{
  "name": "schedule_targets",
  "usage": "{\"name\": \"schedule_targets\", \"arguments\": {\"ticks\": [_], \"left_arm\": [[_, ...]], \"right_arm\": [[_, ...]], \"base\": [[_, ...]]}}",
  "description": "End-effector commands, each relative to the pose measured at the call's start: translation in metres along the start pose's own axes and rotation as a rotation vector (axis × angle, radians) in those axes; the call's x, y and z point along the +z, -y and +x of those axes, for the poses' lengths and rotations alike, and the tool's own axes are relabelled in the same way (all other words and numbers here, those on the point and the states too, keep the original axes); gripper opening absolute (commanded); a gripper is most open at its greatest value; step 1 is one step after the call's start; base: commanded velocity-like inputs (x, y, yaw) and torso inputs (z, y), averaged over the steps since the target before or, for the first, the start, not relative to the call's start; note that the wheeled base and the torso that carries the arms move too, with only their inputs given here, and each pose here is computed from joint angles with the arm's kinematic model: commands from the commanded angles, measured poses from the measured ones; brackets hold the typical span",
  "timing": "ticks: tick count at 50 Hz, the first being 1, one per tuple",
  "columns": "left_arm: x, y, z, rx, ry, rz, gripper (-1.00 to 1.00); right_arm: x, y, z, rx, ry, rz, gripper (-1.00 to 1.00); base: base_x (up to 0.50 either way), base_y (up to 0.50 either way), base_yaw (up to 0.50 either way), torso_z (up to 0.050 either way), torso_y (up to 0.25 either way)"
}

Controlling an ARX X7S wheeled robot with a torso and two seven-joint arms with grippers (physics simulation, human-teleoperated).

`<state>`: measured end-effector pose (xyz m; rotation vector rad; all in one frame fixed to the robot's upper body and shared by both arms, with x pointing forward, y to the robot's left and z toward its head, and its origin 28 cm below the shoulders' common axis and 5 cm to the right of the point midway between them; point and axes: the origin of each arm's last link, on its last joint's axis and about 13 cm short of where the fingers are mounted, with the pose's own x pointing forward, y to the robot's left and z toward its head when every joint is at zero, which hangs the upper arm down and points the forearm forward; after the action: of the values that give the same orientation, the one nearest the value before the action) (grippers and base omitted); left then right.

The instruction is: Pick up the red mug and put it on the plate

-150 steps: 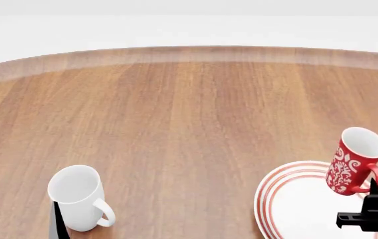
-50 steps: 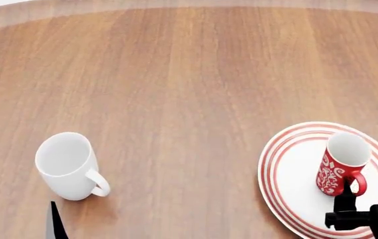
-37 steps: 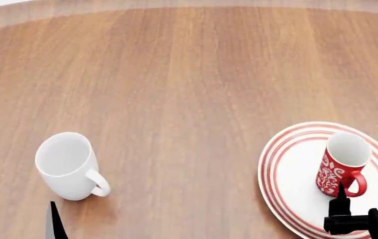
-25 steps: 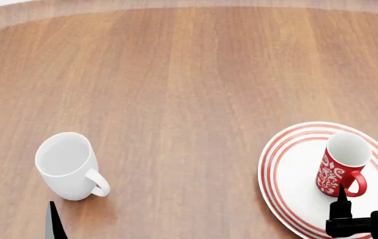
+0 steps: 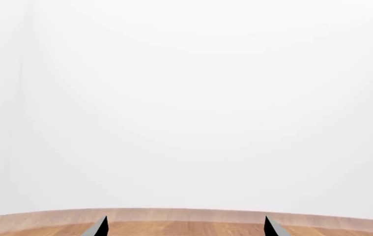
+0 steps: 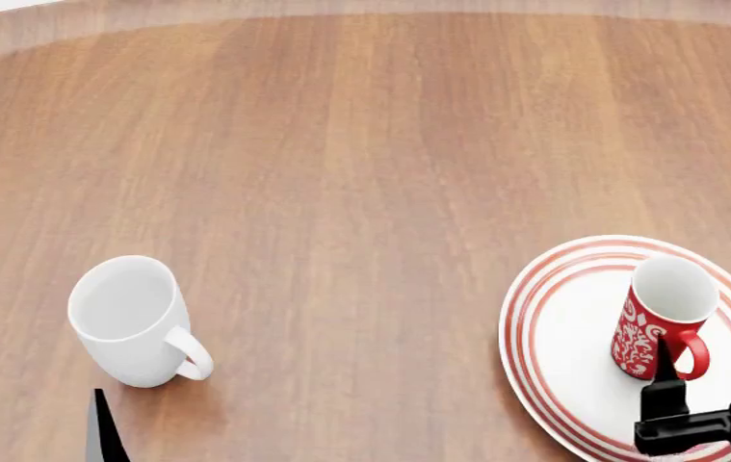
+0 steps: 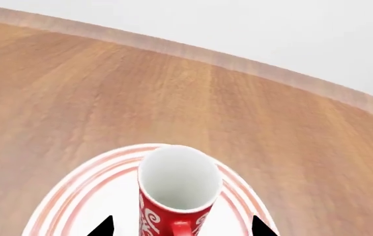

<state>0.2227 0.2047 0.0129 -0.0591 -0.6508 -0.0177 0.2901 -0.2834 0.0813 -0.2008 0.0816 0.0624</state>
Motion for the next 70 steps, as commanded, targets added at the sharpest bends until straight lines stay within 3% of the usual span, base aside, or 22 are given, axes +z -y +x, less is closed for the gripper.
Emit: {"name": "schedule_targets", "arguments": {"ticks": [1, 28, 70], "left_arm": [[0.000, 0.000, 0.000, 0.001, 0.005, -0.003, 1.00], [0.000, 0.000, 0.000, 0.006, 0.013, -0.005, 1.00], [0.000, 0.000, 0.001, 0.007, 0.024, -0.007, 1.00]], "right_arm": [[0.026, 0.003, -0.007, -0.027, 0.041, -0.024, 1.00], [0.075, 0.003, -0.023, -0.050, 0.187, -0.046, 1.00], [0.124, -0.023, -0.070, 0.074, 0.461, -0.155, 1.00]], "base": [[0.00, 0.00, 0.00, 0.000, 0.000], [0.00, 0.00, 0.00, 0.000, 0.000], [0.00, 0.00, 0.00, 0.000, 0.000]]}}
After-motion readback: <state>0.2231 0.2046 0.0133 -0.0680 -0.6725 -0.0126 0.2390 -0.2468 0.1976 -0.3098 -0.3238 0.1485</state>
